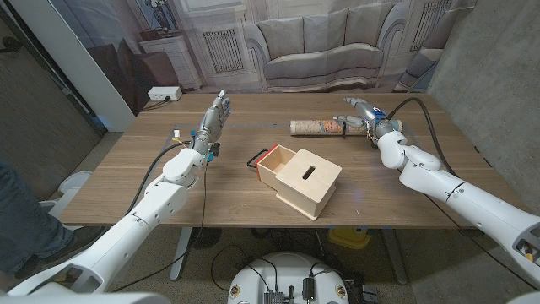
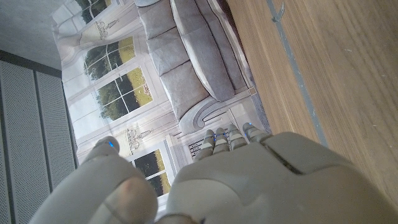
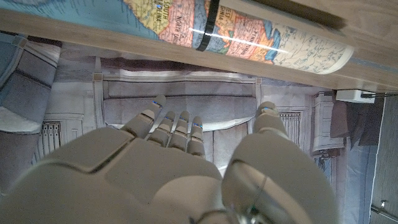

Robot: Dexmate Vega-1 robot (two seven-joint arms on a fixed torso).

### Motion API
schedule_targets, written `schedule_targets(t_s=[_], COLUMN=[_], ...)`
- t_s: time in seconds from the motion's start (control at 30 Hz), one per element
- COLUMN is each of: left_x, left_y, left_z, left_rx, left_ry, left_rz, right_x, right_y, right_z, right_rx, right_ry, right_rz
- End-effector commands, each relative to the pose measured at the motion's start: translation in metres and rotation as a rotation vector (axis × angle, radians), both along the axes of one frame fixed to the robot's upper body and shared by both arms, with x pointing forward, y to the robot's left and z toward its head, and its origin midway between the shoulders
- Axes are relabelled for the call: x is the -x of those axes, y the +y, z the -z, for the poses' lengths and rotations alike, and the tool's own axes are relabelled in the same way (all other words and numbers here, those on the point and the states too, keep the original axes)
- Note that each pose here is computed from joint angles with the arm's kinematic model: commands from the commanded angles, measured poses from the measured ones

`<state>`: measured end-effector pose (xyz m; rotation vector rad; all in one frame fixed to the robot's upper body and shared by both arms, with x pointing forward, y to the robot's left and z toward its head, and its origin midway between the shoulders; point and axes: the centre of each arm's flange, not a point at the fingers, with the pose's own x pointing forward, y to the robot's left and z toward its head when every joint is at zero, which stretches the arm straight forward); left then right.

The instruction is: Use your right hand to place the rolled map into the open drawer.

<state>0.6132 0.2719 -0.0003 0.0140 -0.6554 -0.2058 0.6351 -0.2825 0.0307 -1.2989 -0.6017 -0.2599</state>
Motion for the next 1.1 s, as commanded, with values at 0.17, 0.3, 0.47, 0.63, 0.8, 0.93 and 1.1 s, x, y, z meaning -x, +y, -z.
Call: schedule_targets(t_s=[0.17, 0.3, 0.47, 0.63, 0.8, 0.93, 1.1], left_x=[0.000, 0.001, 0.000, 0.000, 0.000, 0.000, -0.001], left_y=[-0.003, -0.004, -0.005, -0.006, -0.007, -0.007, -0.007], left_z=[-0.010, -0.011, -0.009, -0.007, -0.007, -0.006, -0.006], left_rx=[-0.027, -0.029, -0.027, -0.025, -0.021, -0.019, -0.017], left_ry=[-0.006, -0.007, -0.003, 0.001, -0.002, 0.001, 0.002], left_rz=[0.008, 0.009, 0.011, 0.011, 0.010, 0.009, 0.010], right_x=[-0.003, -0.006, -0.010, -0.013, -0.015, -0.018, -0.021], right_y=[-0.005, -0.005, -0.008, -0.011, -0.013, -0.013, -0.012], right_z=[0.003, 0.004, 0.007, 0.008, 0.009, 0.009, 0.009], right_rx=[0.012, 0.021, 0.022, 0.025, 0.030, 0.038, 0.046], right_ry=[0.035, 0.049, 0.065, 0.078, 0.091, 0.101, 0.114], right_rz=[0.045, 0.057, 0.071, 0.088, 0.100, 0.106, 0.116])
